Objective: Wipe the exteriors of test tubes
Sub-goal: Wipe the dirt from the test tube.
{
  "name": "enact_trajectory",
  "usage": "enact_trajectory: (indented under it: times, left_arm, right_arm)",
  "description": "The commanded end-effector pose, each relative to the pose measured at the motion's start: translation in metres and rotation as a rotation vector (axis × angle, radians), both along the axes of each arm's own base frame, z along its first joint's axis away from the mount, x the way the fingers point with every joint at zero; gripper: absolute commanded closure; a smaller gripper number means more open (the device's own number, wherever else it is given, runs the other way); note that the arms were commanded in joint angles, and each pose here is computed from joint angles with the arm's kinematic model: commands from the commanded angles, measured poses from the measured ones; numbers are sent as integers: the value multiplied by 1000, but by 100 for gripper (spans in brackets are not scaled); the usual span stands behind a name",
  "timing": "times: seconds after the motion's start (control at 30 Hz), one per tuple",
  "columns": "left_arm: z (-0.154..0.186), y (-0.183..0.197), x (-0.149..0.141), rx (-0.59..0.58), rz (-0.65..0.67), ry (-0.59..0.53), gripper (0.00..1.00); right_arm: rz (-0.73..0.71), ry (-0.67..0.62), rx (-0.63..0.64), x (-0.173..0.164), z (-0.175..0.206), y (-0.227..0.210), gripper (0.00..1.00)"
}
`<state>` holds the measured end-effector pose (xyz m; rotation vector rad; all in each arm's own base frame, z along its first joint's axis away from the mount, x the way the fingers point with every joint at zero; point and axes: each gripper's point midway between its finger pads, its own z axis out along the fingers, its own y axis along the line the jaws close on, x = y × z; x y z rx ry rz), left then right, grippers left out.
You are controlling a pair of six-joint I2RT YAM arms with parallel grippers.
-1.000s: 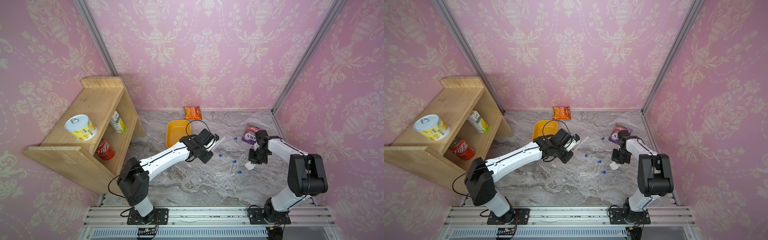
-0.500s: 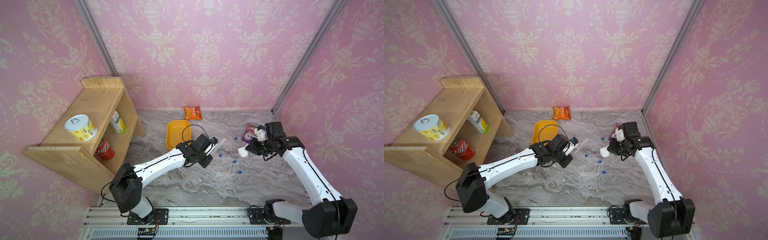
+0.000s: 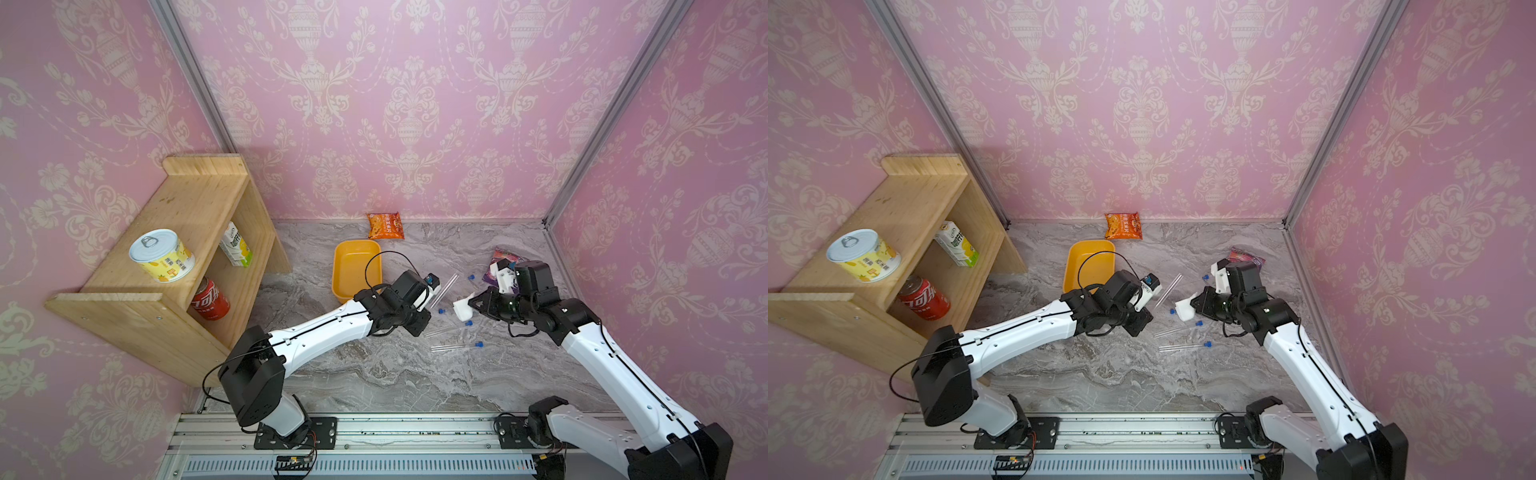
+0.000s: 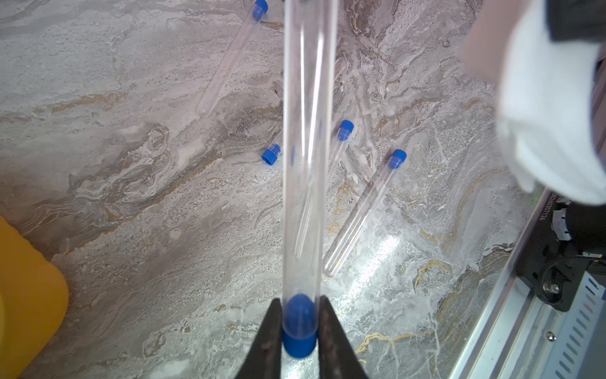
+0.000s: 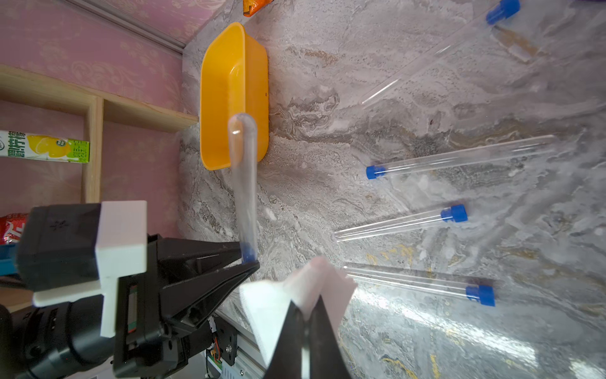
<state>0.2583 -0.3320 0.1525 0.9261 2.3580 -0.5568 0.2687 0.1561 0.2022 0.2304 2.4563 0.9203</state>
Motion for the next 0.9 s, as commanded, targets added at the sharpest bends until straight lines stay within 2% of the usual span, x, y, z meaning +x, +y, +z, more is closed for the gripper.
enact_trajectory:
  times: [0.0,0.33,0.6,0.73,0.87]
  left_arm:
    - [7,-16,-6,-101,1,38,79]
    - [8,-30,-5,-164,12,94,79]
    - [15,-36,-14,-196,6,161,79]
    - [17,-35,-17,-194,0,183,79]
    - [20,-36,-20,-206,-5,198,79]
  right_arm:
    - [-21,-82,80,8,12,11,100]
    - [-3,-87,79,6,0,25,100]
    - [97,-238,-220,3,9,22,100]
    - [134,-299,-262,1,16,25,100]
    - [178,-305,-317,3,12,28,100]
